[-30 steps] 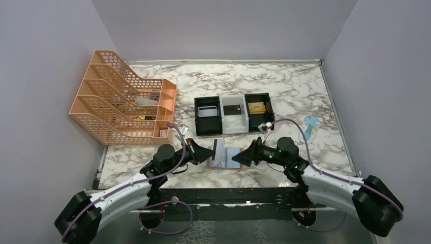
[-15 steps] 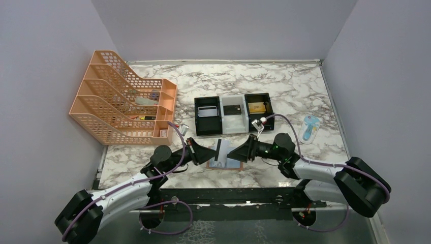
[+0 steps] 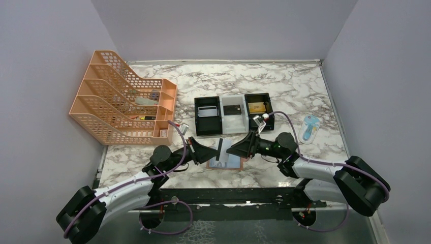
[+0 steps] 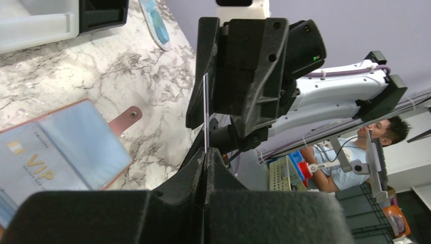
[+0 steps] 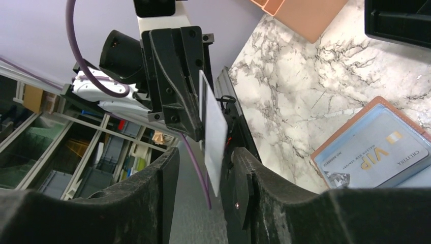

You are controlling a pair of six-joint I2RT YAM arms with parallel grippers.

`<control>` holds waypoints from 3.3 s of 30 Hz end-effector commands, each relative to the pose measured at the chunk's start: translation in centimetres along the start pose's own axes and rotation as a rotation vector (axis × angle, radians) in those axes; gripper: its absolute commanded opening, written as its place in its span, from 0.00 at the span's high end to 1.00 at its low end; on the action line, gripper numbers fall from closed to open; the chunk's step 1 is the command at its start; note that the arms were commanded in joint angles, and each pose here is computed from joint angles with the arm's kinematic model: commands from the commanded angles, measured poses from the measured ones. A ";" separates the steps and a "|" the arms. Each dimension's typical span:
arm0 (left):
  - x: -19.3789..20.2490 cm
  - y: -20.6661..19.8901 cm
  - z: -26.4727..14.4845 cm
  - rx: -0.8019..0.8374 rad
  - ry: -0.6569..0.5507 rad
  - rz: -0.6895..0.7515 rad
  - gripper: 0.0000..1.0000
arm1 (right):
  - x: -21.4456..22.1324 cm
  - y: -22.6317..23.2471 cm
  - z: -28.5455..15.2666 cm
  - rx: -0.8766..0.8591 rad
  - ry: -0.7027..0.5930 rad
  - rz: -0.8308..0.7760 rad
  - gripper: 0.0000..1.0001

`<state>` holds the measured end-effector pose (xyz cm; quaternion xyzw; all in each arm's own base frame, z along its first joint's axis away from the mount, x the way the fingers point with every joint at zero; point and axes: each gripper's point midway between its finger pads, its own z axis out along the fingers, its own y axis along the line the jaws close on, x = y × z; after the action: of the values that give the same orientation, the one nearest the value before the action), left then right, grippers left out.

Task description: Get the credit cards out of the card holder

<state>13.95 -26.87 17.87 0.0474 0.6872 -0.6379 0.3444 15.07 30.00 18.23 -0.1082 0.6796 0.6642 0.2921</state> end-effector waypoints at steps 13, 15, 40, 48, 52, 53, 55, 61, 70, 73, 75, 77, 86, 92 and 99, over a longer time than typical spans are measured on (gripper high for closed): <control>-1.0 -2.7 -0.2 0.139 -0.053 -0.001 1.00 | -0.1 2.9 0.6 -0.143 0.064 -0.036 0.78; -1.1 -2.8 -0.2 0.144 -0.055 0.001 1.00 | -0.3 3.2 0.7 -0.152 0.062 -0.036 0.79; -1.0 1.8 -0.7 -0.110 -0.067 0.032 0.01 | -2.6 -1.4 -0.7 0.201 -0.089 -0.077 0.99; -3.4 7.0 -3.4 -0.587 -0.037 0.172 0.01 | -4.9 -3.5 -2.0 0.406 -0.129 -0.220 0.99; -6.2 7.5 -5.7 -0.822 -0.040 0.245 0.01 | -6.6 -3.5 -2.0 0.473 -0.134 -0.304 0.99; -6.9 7.2 -5.9 -0.846 -0.040 0.267 0.01 | -7.1 -3.5 -1.9 0.487 -0.135 -0.329 0.99; -8.1 6.7 -5.8 -0.881 -0.040 0.305 0.01 | -8.1 -3.7 -1.7 0.518 -0.130 -0.380 0.99; -10.5 7.7 -6.1 -1.046 0.047 0.397 0.01 | -10.5 -4.0 1.0 0.534 -0.032 -0.551 0.99; -14.9 10.9 -8.6 -1.101 0.033 0.306 0.01 | -13.7 -7.3 4.2 0.622 0.051 -0.748 0.99; -16.0 11.9 -10.0 -1.179 -0.006 0.331 0.01 | -14.2 -8.2 5.4 0.630 0.102 -0.810 0.99; -16.7 11.9 -10.3 -1.191 -0.047 0.351 0.01 | -14.6 -8.5 6.2 0.630 0.118 -0.846 0.99; -17.4 11.5 -10.8 -1.199 -0.088 0.371 0.01 | -15.0 -8.7 6.9 0.634 0.114 -0.886 0.99; -19.2 9.8 -15.4 -1.315 -0.310 0.443 0.01 | -13.9 -10.8 10.6 0.696 0.231 -1.098 0.99; -19.9 9.1 -16.4 -1.338 -0.368 0.452 0.01 | -14.7 -13.1 11.9 0.822 0.294 -1.156 0.99; -19.8 9.1 -16.6 -1.329 -0.363 0.454 0.01 | -14.0 -16.7 12.9 0.886 0.447 -1.186 0.99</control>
<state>26.66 -3.38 19.68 -0.1316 0.8425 -0.0056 0.5223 37.42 38.38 14.13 -0.4379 0.7454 0.0806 0.4962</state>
